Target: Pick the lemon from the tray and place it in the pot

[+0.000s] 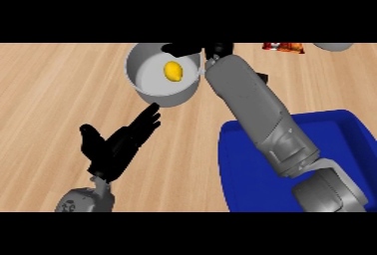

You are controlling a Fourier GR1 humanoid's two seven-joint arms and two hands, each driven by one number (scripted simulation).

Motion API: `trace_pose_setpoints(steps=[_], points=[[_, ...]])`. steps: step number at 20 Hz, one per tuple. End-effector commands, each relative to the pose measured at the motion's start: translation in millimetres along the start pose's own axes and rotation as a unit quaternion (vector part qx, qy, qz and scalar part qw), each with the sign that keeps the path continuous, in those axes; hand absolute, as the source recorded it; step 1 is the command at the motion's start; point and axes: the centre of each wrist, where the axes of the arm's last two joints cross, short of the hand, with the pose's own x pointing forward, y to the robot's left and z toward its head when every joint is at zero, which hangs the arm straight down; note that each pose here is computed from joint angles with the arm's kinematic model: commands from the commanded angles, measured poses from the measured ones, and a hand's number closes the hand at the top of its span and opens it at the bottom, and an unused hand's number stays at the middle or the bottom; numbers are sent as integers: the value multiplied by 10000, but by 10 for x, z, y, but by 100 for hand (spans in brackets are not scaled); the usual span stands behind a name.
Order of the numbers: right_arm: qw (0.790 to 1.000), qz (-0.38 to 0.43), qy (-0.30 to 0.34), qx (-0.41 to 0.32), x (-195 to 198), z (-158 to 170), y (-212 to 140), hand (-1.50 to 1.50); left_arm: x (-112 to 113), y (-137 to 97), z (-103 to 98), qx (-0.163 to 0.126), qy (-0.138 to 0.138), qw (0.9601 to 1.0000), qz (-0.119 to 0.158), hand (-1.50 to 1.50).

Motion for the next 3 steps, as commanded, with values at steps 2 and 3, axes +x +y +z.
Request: trace_pose_setpoints(steps=[2, 3], points=[[9990, 8, 18, -446, -110, -15, 7, -150, 66, 34, -40, 163, -52, 9998, -38, 0], [9989, -101, 73, -452, -162, -20, -10, -150, -40, 100, 39, 132, 16, 9999, 30, 0]])
